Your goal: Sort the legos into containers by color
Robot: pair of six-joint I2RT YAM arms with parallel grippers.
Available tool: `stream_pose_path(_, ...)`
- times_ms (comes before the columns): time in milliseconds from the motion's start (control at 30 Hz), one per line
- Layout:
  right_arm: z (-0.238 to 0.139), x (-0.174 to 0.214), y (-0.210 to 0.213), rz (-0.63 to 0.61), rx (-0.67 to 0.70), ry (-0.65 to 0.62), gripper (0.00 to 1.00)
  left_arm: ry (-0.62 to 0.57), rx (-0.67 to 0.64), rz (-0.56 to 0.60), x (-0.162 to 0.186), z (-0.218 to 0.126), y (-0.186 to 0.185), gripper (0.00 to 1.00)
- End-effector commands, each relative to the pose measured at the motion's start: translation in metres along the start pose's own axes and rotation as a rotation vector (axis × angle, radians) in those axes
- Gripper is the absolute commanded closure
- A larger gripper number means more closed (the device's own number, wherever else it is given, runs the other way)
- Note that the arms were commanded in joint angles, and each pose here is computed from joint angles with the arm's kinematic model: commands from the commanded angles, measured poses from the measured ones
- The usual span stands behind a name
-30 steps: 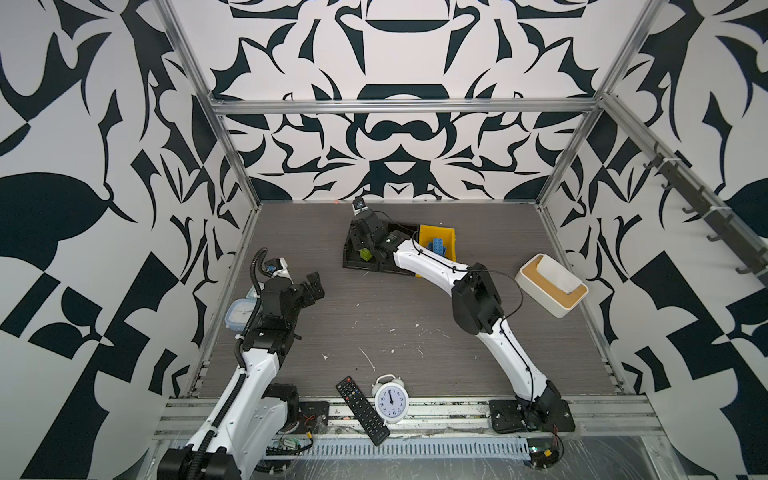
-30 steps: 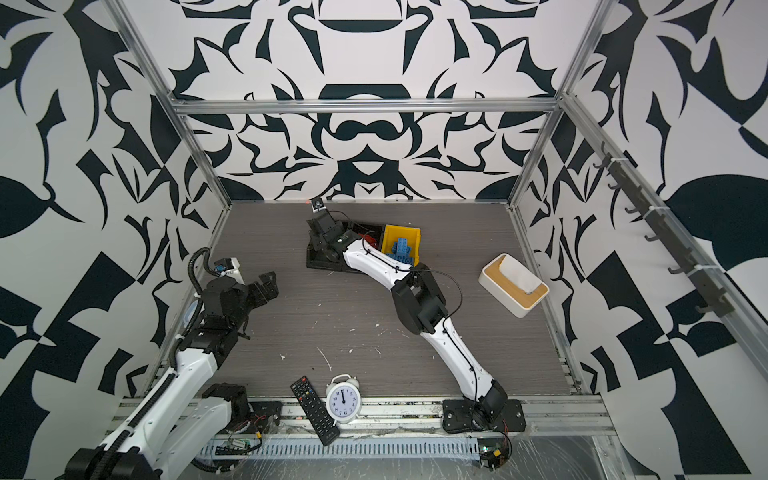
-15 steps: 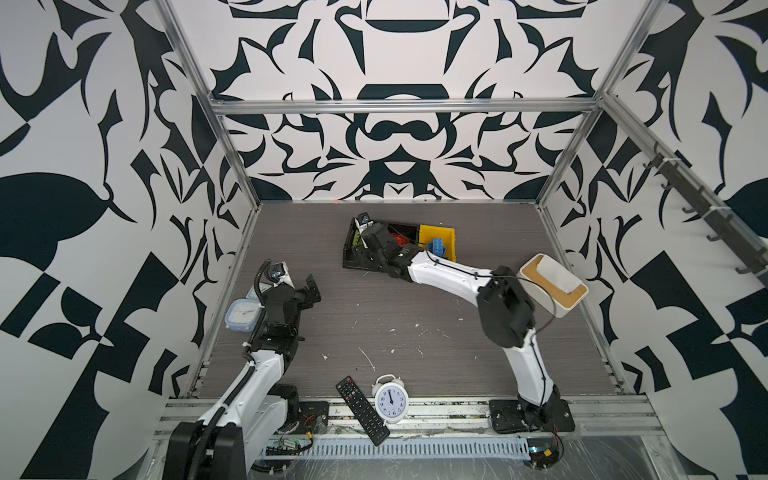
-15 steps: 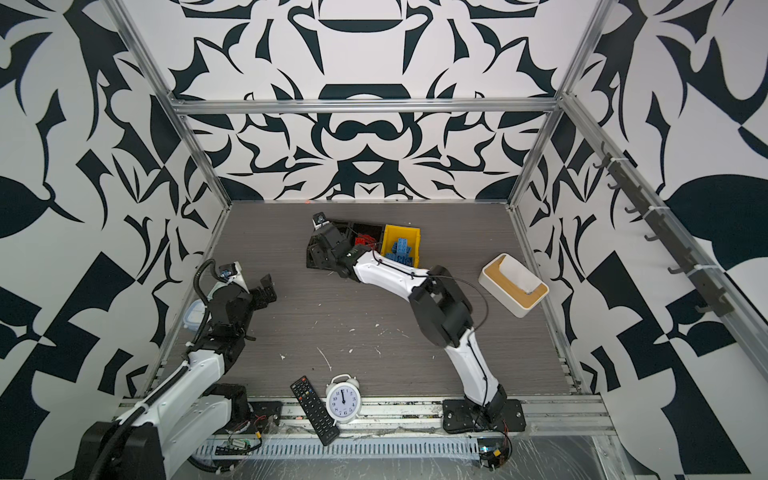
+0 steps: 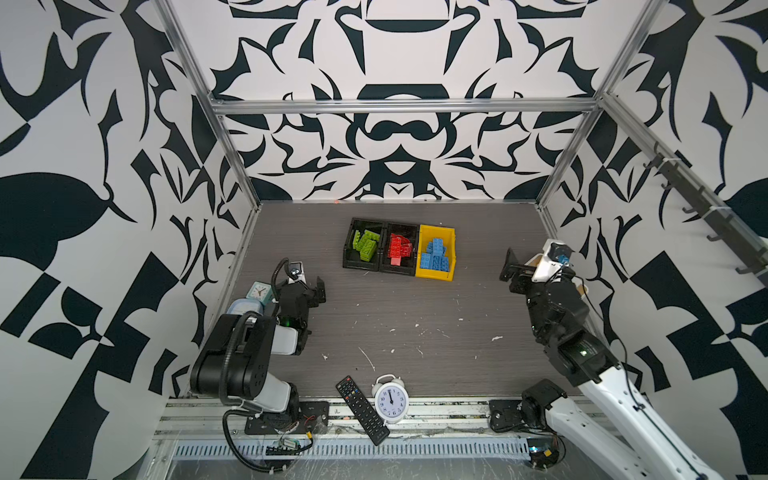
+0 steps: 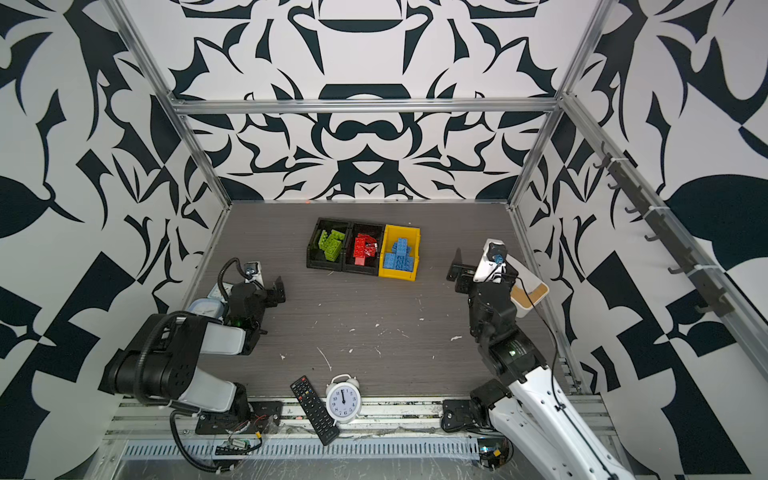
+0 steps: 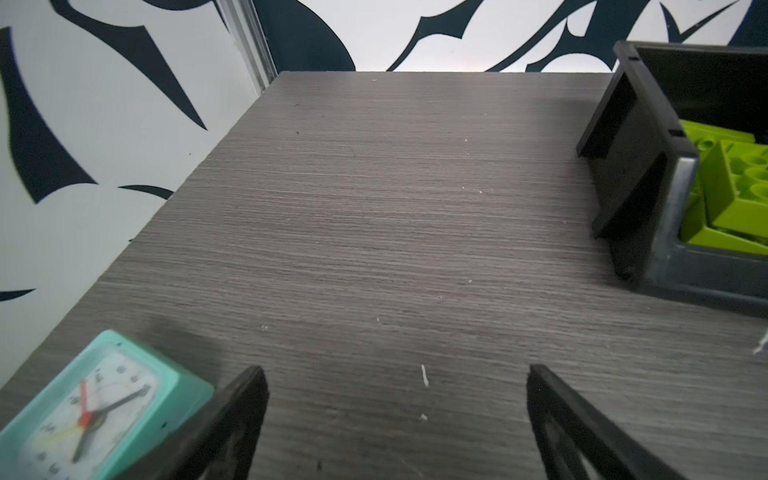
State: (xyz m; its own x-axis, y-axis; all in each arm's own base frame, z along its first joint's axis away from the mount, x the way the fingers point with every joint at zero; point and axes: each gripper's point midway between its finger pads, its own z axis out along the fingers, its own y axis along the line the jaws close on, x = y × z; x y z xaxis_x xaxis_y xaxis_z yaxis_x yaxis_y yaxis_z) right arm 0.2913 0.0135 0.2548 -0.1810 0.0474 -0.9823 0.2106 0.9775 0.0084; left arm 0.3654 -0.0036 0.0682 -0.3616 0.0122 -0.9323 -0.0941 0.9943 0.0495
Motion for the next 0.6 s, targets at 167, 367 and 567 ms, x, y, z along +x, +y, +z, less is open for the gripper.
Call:
stream_pose_path(167,0.068,0.086,-0.012,-0.076,0.048,0.076,0.00,-0.059,0.022,0.001,-0.031,0.014,-0.006,0.00)
stream_pose_path(367,0.101,0.116,-0.003,-0.106,-0.002,0.075,0.00,-0.041,0.024,0.011,-0.029,0.016,-0.007,0.00)
stream_pose_path(567,0.111,0.146,0.000,-0.114,-0.026,0.086,0.00,-0.049,0.020,0.012,-0.030,0.016,-0.006,0.00)
